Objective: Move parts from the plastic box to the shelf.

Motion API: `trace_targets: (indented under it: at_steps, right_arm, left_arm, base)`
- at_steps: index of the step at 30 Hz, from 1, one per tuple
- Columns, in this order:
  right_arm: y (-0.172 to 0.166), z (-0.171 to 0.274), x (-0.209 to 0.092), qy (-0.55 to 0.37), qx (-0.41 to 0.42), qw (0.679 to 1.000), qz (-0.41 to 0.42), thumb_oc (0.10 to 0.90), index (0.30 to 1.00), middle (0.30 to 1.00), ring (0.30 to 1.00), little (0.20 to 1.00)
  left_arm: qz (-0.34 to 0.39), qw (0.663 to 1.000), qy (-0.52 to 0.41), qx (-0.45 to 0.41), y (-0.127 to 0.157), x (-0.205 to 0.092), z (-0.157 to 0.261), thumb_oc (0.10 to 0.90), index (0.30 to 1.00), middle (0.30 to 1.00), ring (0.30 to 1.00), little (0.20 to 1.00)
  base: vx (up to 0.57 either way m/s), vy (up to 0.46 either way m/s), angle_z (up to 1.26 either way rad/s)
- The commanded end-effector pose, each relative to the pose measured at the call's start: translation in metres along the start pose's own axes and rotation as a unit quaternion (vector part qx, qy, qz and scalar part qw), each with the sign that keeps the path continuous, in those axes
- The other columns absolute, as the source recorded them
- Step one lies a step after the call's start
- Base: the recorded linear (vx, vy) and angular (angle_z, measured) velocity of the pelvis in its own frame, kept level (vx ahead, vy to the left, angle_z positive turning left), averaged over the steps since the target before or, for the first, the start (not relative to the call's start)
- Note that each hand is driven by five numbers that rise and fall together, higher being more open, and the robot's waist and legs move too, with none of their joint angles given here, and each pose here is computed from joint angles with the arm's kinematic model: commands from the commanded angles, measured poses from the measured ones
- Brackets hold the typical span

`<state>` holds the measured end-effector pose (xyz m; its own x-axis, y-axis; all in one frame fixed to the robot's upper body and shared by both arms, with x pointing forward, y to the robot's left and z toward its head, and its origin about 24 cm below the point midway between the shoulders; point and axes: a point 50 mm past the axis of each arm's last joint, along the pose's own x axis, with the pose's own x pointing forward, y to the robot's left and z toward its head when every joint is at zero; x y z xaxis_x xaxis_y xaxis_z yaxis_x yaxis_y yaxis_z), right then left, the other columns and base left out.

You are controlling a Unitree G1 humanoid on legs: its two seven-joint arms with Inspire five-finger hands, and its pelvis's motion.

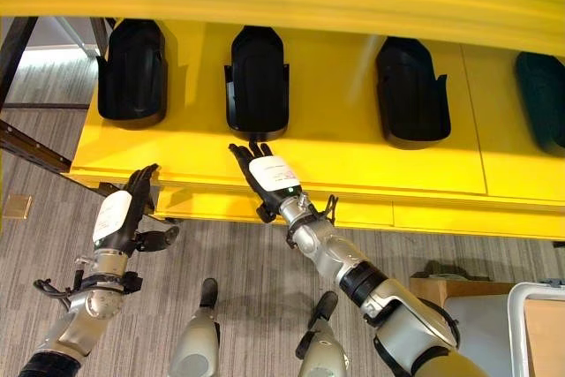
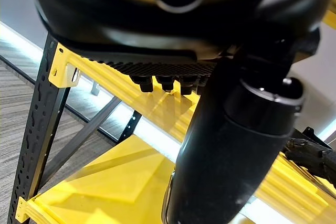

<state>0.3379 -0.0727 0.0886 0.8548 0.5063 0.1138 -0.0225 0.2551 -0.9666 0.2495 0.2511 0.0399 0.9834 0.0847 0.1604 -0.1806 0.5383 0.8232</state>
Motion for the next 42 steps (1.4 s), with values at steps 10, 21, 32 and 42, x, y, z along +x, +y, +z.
trace_targets:
  at_steps: [10,21,32,42]
  right_arm:
    - [-0.044,0.026,0.028,-0.052,0.021,0.995,-0.082,0.9,1.0,1.0,1.0,1.0]
    - [-0.025,0.007,0.003,-0.025,0.062,0.996,-0.053,0.9,1.0,1.0,1.0,1.0]
    - [-0.016,-0.017,-0.042,0.008,0.177,0.982,-0.06,0.9,1.0,1.0,1.0,1.0]
    - [-0.008,-0.043,-0.135,0.076,0.525,0.839,-0.119,0.9,1.0,1.0,1.0,1.0]
  left_arm:
    - [-0.055,0.98,0.189,0.032,-0.006,-0.052,-0.07,0.9,1.0,1.0,1.0,1.0]
    - [-0.055,0.978,0.2,0.033,-0.006,-0.054,-0.073,0.9,1.0,1.0,1.0,1.0]
    - [-0.071,0.972,0.22,0.034,-0.012,-0.065,-0.079,0.9,1.0,1.0,1.0,1.0]
    - [-0.047,0.935,0.161,-0.311,-0.024,-0.065,-0.031,0.9,1.0,1.0,1.0,1.0]
  base:
    - [0.0,0.0,0.0]
    - [0.0,0.0,0.0]
    - [0.02,-0.026,-0.04]
    - [0.04,-0.033,-0.12]
